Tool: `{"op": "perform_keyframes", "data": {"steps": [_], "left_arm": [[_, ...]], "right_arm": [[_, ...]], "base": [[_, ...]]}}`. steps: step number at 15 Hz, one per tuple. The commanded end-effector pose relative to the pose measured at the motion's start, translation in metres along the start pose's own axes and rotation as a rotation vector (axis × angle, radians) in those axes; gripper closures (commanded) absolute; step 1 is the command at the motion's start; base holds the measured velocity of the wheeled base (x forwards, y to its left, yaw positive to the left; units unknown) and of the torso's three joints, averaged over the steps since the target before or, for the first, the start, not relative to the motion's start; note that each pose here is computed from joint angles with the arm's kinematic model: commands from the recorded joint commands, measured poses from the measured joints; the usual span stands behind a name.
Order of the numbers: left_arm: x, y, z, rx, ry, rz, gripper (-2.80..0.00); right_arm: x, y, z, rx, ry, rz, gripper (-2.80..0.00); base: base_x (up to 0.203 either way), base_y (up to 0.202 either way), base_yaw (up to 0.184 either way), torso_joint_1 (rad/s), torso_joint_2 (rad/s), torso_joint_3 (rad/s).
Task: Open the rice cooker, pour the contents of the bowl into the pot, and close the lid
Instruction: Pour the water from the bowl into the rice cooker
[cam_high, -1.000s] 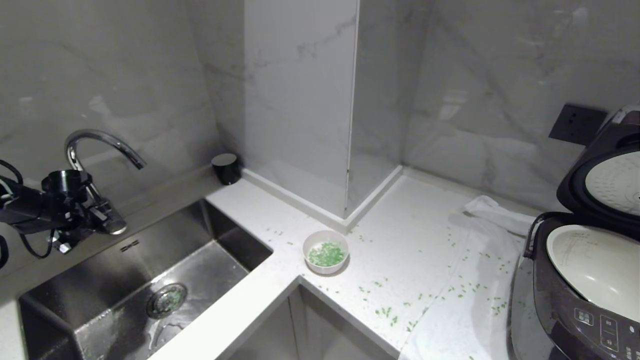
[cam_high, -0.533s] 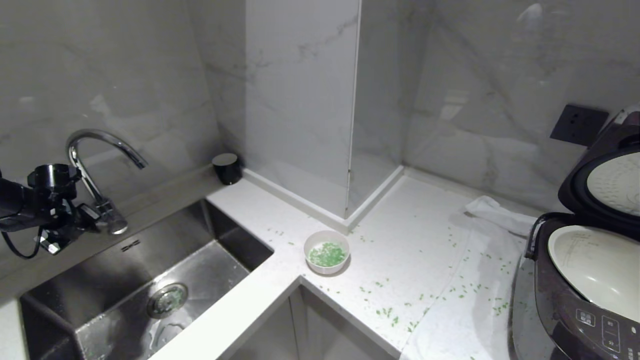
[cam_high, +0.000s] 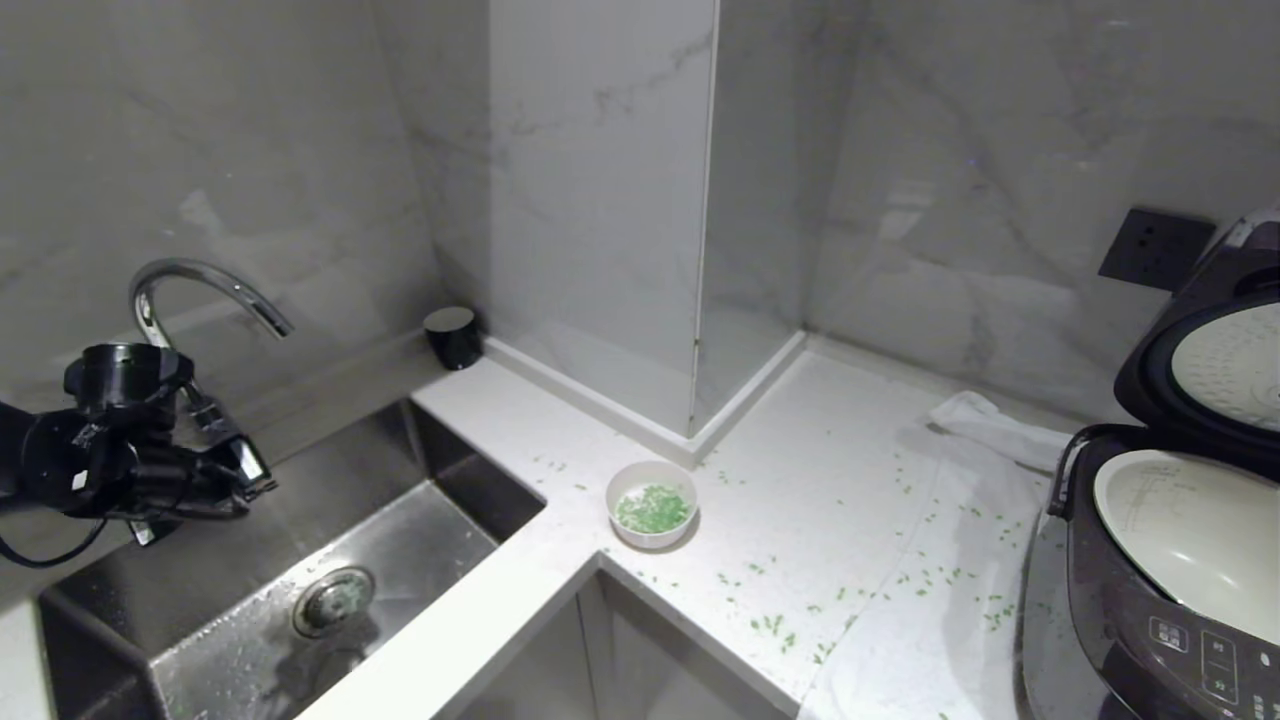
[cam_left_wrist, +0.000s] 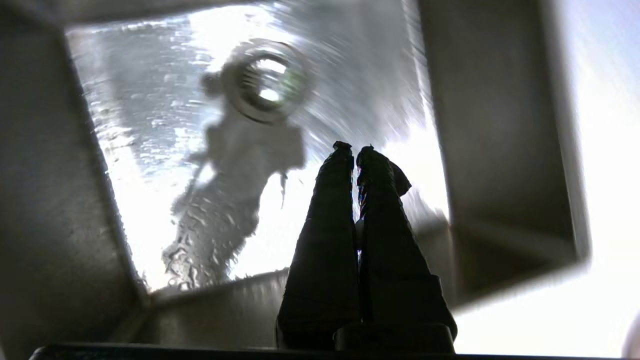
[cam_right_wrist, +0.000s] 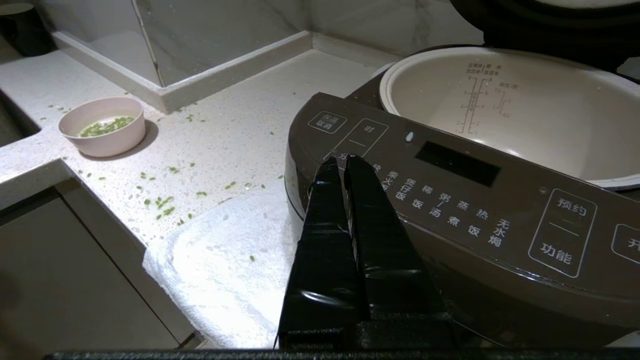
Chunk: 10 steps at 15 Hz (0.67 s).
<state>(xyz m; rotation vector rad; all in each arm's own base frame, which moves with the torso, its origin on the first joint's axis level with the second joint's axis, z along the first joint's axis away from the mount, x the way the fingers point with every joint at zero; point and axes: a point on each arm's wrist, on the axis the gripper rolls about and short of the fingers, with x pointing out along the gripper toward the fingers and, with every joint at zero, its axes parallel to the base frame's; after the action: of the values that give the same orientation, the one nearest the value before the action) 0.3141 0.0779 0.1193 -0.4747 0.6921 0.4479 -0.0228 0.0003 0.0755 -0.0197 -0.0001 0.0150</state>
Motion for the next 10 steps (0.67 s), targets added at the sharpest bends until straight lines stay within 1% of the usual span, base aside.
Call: {"op": "perform_keyframes", "data": {"steps": [1, 2, 3, 5, 6, 9, 10], "left_arm": [[-0.056, -0.021, -0.024, 0.126, -0.069, -0.168, 0.0], [-0.07, -0.029, -0.034, 0.168, -0.084, -0.224, 0.0], [-0.082, -0.032, -0.042, 0.195, -0.09, -0.264, 0.0], [-0.105, -0.034, -0.059, 0.237, -0.105, -0.335, 0.0], [-0.115, -0.036, -0.064, 0.25, -0.127, -0.373, 0.0], [-0.154, -0.033, -0.075, 0.271, -0.248, -0.514, 0.0], [-0.167, -0.03, -0.08, 0.29, -0.28, -0.559, 0.0]], "right_arm": [[0.0, 0.0, 0.0, 0.0, 0.0, 0.001, 0.0], [0.0, 0.0, 0.0, 0.0, 0.0, 0.002, 0.0], [0.0, 0.0, 0.0, 0.0, 0.0, 0.0, 0.0], [0.0, 0.0, 0.0, 0.0, 0.0, 0.0, 0.0], [0.0, 0.0, 0.0, 0.0, 0.0, 0.0, 0.0], [0.0, 0.0, 0.0, 0.0, 0.0, 0.0, 0.0], [0.0, 0.0, 0.0, 0.0, 0.0, 0.001, 0.0]], "base": [[0.0, 0.0, 0.0, 0.0, 0.0, 0.0], [0.0, 0.0, 0.0, 0.0, 0.0, 0.0], [0.0, 0.0, 0.0, 0.0, 0.0, 0.0], [0.0, 0.0, 0.0, 0.0, 0.0, 0.0], [0.0, 0.0, 0.0, 0.0, 0.0, 0.0], [0.0, 0.0, 0.0, 0.0, 0.0, 0.0], [0.0, 0.0, 0.0, 0.0, 0.0, 0.0]]}}
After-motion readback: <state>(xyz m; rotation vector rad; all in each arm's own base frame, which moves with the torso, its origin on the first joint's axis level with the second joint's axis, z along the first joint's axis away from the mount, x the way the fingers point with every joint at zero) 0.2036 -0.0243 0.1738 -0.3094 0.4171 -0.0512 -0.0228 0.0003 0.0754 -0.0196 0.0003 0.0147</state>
